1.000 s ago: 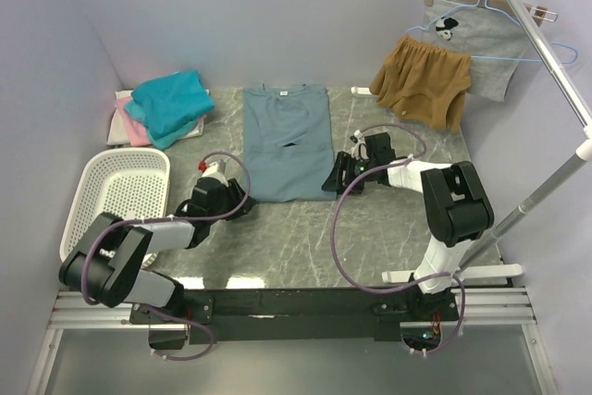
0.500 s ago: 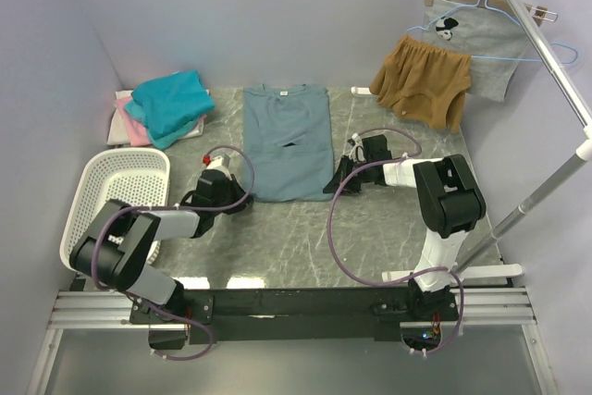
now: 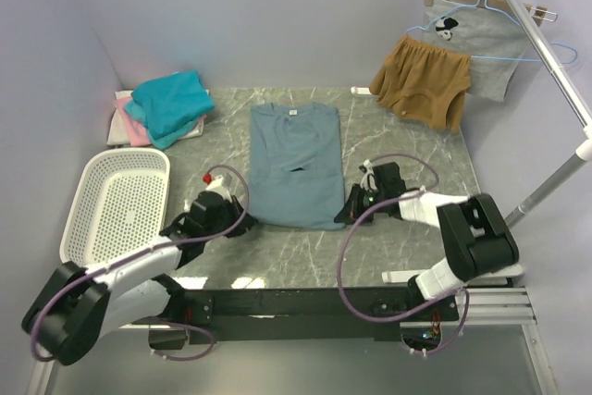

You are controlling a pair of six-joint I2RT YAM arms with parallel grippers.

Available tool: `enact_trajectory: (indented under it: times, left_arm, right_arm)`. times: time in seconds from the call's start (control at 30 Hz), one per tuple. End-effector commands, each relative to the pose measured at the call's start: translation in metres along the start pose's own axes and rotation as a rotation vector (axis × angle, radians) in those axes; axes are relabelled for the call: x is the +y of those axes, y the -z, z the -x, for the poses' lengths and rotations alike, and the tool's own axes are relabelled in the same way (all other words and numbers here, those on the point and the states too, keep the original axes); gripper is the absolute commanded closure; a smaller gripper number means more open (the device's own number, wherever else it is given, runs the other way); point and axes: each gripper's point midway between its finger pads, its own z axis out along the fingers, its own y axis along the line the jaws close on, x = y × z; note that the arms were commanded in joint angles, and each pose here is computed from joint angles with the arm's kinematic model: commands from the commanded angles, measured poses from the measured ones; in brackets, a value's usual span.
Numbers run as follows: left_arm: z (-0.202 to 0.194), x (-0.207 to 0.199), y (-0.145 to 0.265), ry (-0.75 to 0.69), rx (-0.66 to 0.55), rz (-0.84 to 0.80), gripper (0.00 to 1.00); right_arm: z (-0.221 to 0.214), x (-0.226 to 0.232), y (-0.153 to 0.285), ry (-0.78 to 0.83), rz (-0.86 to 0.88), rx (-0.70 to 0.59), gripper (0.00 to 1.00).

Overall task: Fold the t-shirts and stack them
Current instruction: Grab one side of the 2/3 rectangular tshirt with both arms, then fold the long partially folded tshirt into a neat square

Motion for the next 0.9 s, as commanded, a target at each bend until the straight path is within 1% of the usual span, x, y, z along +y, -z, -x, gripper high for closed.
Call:
enact_trajectory:
  times: [0.0,0.07,0.1,0.17,0.23,0.27,0.3,0.33,0.4,0.47,0.53,0.57,0.6,0.63,0.67,0.7,0.77,0.8,0.83,0.87]
  left_arm:
    - [-0.053,-0.008,0.019,0.053,0.131,0.025,0.99]
    - [-0.062,-0.023,0.031,0.043,0.148,0.001,0.99]
    - [-0.066,-0.022,0.036,0.037,0.161,0.018,0.99]
    - [-0.051,-0.035,0.046,0.035,0.11,-0.004,0.99]
    - [-0.037,-0.039,0.052,0.028,0.061,0.006,0.99]
    - [-0.023,-0.05,0.055,0.014,0.021,-0.009,0.99]
    - [-0.012,-0.052,0.057,0.004,-0.015,0.004,0.99]
    - [0.003,-0.061,0.059,-0.009,-0.053,0.008,0.99]
    - [0.021,-0.064,0.057,-0.053,-0.106,0.046,0.99]
    - [0.05,-0.065,0.05,-0.101,-0.186,0.111,0.99]
    - [0.07,-0.069,0.038,-0.162,-0.206,0.135,0.99]
    - [0.091,-0.063,0.032,-0.143,-0.247,0.151,0.99]
    - [0.104,-0.064,0.027,-0.144,-0.266,0.144,0.99]
    - [0.114,-0.059,0.017,-0.161,-0.267,0.158,0.99]
    - [0.138,-0.058,0.013,-0.138,-0.315,0.136,0.99]
    - [0.149,-0.056,0.008,-0.138,-0.329,0.137,0.99]
    - [0.177,-0.048,-0.01,-0.14,-0.348,0.148,0.99]
    - [0.189,-0.051,-0.017,-0.142,-0.355,0.134,0.99]
    - [0.204,-0.053,-0.034,-0.159,-0.35,0.133,0.99]
    - [0.219,-0.049,-0.042,-0.153,-0.361,0.143,0.99]
  right_arm:
    - [-0.026,0.01,0.021,-0.013,0.005,-0.022,1.0]
    - [-0.034,0.016,0.028,-0.025,0.021,-0.029,1.0]
    - [-0.034,0.024,0.036,-0.005,0.046,-0.055,1.0]
    - [-0.034,0.032,0.045,-0.005,0.062,-0.077,1.0]
    - [-0.02,0.047,0.059,0.045,0.08,-0.141,1.0]
    - [-0.018,0.05,0.063,0.051,0.073,-0.148,1.0]
    - [-0.006,0.062,0.072,0.086,0.087,-0.184,1.0]
    - [0.0,0.066,0.075,0.1,0.086,-0.196,1.0]
    - [0.017,0.078,0.079,0.135,0.084,-0.218,1.0]
    - [0.032,0.078,0.079,0.148,0.055,-0.244,1.0]
    - [0.057,0.085,0.076,0.187,0.032,-0.268,1.0]
    - [0.065,0.079,0.068,0.178,0.0,-0.248,1.0]
    - [0.086,0.092,0.072,0.219,0.003,-0.285,1.0]
    - [0.098,0.094,0.07,0.222,-0.007,-0.295,1.0]
    - [0.108,0.094,0.069,0.223,-0.015,-0.3,1.0]
    - [0.128,0.103,0.062,0.244,-0.005,-0.297,1.0]
    - [0.147,0.107,0.054,0.245,-0.001,-0.282,1.0]
    - [0.169,0.111,0.043,0.255,0.009,-0.274,1.0]
    - [0.181,0.11,0.038,0.245,0.0,-0.274,1.0]
    - [0.187,0.108,0.032,0.233,-0.007,-0.251,1.0]
